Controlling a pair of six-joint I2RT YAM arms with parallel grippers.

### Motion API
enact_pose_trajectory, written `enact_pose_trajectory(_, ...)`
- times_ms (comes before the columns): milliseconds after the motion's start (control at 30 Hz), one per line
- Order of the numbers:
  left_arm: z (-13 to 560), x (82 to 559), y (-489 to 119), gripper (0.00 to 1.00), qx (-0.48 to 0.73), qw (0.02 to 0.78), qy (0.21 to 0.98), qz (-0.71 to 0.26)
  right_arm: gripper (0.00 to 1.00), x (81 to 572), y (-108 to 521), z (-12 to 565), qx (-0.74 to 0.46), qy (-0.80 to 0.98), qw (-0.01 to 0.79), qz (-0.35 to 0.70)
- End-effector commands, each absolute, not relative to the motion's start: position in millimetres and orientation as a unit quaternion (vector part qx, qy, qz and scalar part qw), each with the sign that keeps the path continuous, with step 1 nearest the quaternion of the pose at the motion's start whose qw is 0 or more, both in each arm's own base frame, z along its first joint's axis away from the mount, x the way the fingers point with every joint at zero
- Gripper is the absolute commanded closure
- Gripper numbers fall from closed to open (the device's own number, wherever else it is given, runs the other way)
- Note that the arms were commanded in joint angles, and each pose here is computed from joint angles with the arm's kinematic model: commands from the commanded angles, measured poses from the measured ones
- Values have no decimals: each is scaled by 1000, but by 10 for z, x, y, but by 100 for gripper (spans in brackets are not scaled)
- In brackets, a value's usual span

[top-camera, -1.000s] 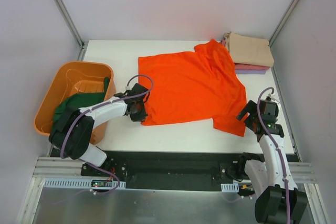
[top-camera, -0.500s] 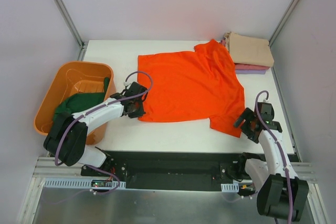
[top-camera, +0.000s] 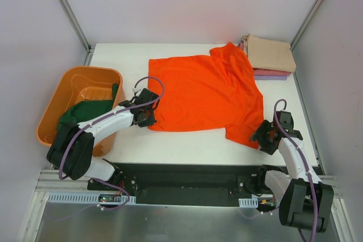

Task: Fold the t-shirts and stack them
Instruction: Flatten out the tshirt

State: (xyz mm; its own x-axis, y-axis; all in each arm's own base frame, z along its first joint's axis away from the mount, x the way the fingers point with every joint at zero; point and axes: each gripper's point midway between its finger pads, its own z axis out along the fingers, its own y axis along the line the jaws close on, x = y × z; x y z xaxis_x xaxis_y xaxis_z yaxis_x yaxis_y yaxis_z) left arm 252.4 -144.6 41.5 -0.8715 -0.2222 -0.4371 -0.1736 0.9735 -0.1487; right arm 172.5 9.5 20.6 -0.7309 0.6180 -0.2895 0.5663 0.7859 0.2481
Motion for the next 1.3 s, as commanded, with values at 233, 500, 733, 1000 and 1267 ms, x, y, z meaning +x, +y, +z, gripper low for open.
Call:
enact_pose_trajectory(233,444,2543,-1436,100,-112,242,963,-50,46,1729,311,121,328,923,153,129)
enact_pose_trajectory(500,468,2570,-1443,100,-114,248,961,-52,74,1886,385,138,306,922,175,161)
enact_pose_trajectory(733,547,2636,-1478,100,-119,255,957,-64,99,2270,370,448,281,907,254,185)
enact_pose_trajectory(1000,1686,3120,-1563,100,-111,401,902,-115,99,2739,231,1882,213,845,454,187)
enact_pose_trajectory(1267,3411,3383,-1278,100,-120,588,791,-120,99,2800,9,3465,194,746,619,150)
